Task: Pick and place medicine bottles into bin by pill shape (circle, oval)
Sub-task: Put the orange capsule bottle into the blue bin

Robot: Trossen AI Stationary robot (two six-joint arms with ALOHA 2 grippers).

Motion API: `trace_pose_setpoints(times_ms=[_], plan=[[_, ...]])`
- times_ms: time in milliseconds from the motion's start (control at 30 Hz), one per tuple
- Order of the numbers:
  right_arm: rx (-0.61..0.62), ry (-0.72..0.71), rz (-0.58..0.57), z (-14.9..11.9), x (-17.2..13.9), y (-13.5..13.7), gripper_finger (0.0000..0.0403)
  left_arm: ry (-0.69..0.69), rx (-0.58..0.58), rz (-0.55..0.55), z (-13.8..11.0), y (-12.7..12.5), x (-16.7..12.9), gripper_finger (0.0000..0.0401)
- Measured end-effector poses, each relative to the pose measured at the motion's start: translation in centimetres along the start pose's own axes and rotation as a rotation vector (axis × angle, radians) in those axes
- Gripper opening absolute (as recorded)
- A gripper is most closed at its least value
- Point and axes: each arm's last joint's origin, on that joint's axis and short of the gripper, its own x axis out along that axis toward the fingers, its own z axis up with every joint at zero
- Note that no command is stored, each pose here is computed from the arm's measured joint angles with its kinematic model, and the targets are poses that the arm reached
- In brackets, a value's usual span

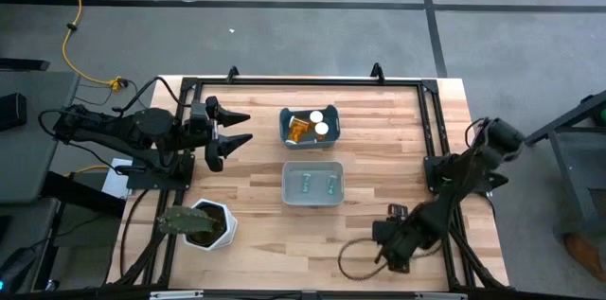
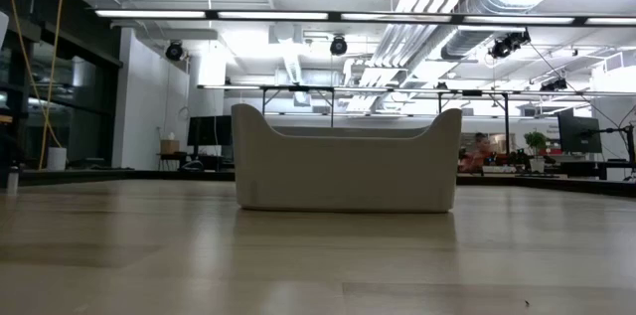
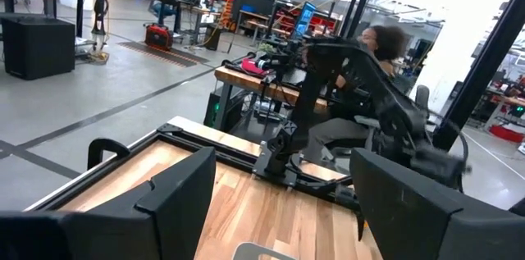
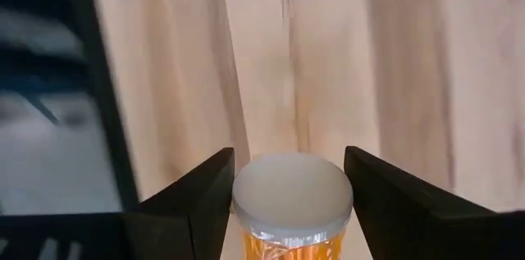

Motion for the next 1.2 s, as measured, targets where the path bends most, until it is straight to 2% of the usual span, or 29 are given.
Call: trace_pose_setpoints(times_ms=[133, 333, 500, 733, 867, 1067, 1200], plan=[[0.090, -0.212, 0.089, 2.4, -3.8, -1.8, 0.0209, 0.000, 0.000, 0.000, 0.0, 0.0, 0.0, 0.0273], [0.172, -0.673, 0.138, 6.7, -9.9, -6.0, 0.0209, 0.000, -0.003, -0.001, 0.0, 0.0, 0.0, 0.0273], [0.134, -1.009, 0.054, 10.2, -13.4, -10.0, 0.0209, -0.015, -0.010, -0.007, 0.3, 0.1, -0.4, 0.0273], [0.039, -1.384, -0.124, 14.3, -16.4, -14.4, 0.0209, -0.043, -0.019, 0.014, 0.7, 0.3, -0.9, 0.0273], [0.002, -1.470, -0.126, 15.4, -16.9, -15.4, 0.0209, -0.051, -0.021, 0.035, 0.8, 0.4, -1.0, 0.0273], [-0.015, -1.464, -0.108, 15.5, -16.8, -15.8, 0.0209, -0.052, -0.021, 0.035, 0.8, 0.5, -1.1, 0.0273], [-0.010, -1.452, -0.147, 15.8, -16.5, -16.2, 0.0209, -0.053, -0.021, 0.037, 0.8, 0.5, -1.1, 0.0273]])
